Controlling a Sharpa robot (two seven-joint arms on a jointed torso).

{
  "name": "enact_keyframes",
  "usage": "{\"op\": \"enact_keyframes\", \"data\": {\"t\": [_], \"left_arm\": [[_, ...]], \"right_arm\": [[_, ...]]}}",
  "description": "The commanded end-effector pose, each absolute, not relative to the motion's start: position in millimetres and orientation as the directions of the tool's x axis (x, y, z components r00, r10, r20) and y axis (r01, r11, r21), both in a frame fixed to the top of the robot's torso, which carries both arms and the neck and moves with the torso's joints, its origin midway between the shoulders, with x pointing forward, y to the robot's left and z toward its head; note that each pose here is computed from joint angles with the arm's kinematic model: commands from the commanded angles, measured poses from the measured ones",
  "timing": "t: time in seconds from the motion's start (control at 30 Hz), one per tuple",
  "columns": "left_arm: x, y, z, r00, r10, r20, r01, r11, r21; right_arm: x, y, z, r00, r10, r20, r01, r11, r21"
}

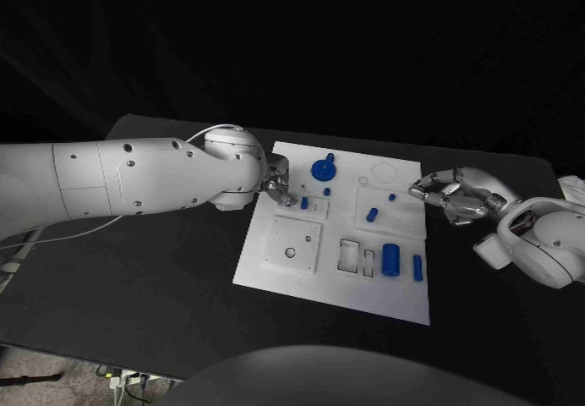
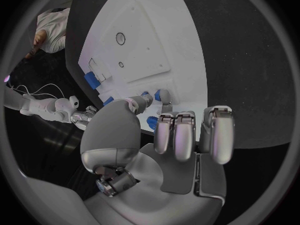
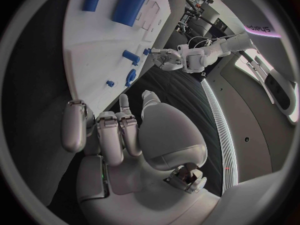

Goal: Assemble the parts on the task board

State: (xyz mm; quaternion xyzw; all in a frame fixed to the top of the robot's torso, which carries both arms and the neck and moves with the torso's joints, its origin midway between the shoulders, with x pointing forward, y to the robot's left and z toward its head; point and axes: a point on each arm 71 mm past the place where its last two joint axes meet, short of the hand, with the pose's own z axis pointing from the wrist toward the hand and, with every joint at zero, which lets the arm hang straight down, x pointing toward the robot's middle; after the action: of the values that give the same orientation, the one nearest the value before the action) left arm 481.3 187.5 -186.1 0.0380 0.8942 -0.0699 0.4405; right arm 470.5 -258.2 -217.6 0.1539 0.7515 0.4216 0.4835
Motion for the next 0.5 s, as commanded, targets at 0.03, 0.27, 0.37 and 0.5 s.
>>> {"op": "enact_keyframes", "data": {"t": [0.03, 0.27, 0.37, 0.5], "left_arm": [[479.5, 185.8, -188.3, -0.637, 0.000, -0.771, 0.125, 0.987, -0.103], [479.3, 184.3, -189.3, -0.644, -0.004, -0.765, 0.121, 0.987, -0.107], [479.6, 184.0, -189.6, -0.644, -0.008, -0.765, 0.116, 0.987, -0.108], [480.4, 184.2, -190.4, -0.641, -0.016, -0.767, 0.106, 0.988, -0.110]], "right_arm": [[469.5, -256.6, -218.6, -0.500, 0.630, -0.594, -0.181, 0.594, 0.783], [469.5, -256.4, -218.8, -0.502, 0.629, -0.593, -0.181, 0.595, 0.783], [469.5, -256.4, -218.9, -0.502, 0.629, -0.593, -0.180, 0.595, 0.783], [469.4, -256.4, -219.0, -0.503, 0.629, -0.593, -0.180, 0.595, 0.783]]}}
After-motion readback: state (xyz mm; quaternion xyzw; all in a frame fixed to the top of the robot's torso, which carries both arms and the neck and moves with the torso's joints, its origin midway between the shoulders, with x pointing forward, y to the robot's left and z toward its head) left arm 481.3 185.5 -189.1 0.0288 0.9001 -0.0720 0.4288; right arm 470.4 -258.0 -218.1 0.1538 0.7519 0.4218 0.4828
